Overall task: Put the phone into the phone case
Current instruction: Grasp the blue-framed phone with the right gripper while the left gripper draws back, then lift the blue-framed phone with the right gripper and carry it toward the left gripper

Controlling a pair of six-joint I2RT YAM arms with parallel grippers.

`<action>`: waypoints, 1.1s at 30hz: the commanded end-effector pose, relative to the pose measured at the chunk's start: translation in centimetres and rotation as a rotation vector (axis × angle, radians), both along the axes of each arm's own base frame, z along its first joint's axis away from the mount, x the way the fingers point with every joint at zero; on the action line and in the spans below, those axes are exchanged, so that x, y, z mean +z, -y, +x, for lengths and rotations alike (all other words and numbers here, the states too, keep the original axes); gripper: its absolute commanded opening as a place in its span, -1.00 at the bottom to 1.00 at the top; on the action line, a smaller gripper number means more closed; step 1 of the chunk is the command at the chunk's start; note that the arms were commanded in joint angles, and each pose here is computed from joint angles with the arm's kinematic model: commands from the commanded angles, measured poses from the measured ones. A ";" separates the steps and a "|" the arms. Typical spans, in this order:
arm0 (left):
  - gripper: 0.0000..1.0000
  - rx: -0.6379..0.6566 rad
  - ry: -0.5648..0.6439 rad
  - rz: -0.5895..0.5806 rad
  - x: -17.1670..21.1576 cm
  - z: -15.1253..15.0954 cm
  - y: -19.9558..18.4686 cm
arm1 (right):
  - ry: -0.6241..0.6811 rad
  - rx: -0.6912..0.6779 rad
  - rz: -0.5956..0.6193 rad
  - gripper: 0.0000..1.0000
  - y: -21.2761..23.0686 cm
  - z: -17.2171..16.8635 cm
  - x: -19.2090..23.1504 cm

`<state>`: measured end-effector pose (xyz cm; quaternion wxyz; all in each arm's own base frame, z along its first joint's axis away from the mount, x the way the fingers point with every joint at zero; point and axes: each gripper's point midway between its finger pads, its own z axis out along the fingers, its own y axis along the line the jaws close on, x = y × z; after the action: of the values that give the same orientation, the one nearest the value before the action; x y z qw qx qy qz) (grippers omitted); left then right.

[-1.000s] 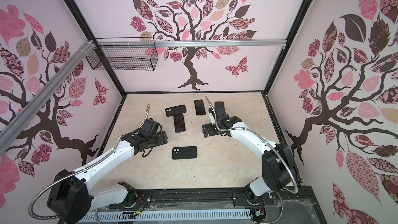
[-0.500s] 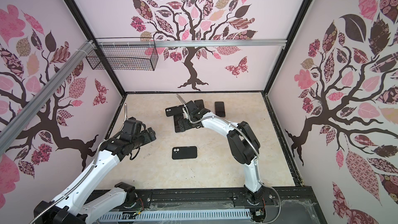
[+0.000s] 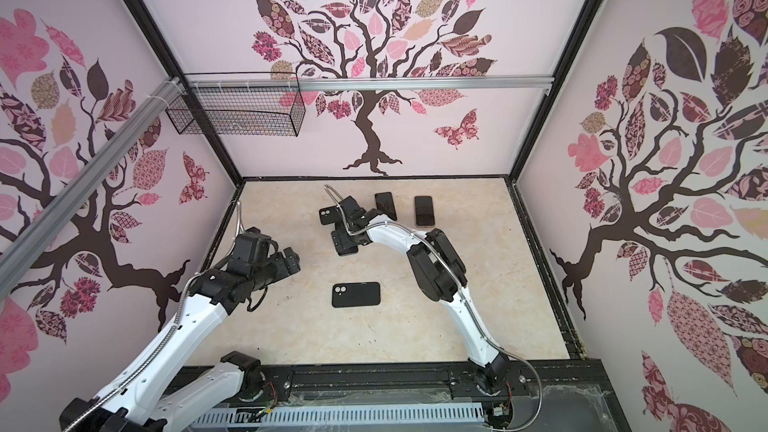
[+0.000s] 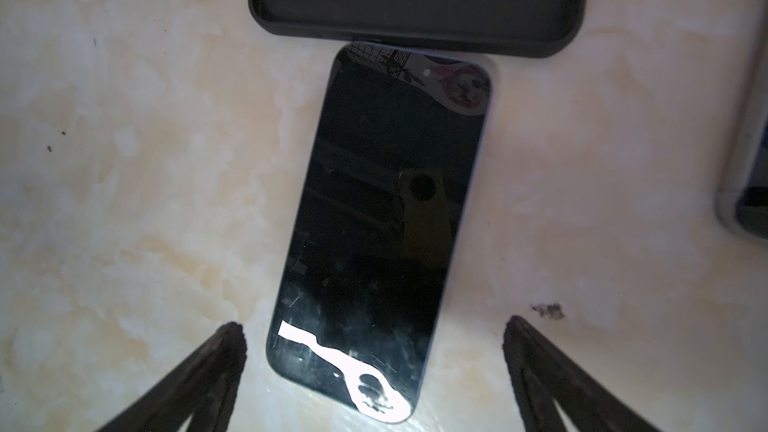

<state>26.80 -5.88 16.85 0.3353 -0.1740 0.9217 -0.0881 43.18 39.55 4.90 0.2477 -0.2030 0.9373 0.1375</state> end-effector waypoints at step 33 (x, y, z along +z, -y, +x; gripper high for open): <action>0.96 0.037 0.048 0.017 0.7 -1.4 -1.4 | -0.021 -0.006 -0.282 0.54 0.7 0.0 -8.1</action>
<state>25.80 -5.05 18.65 0.3663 -0.1805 0.9082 -0.0920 45.97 41.28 2.43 0.2830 -0.2049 0.9348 0.0632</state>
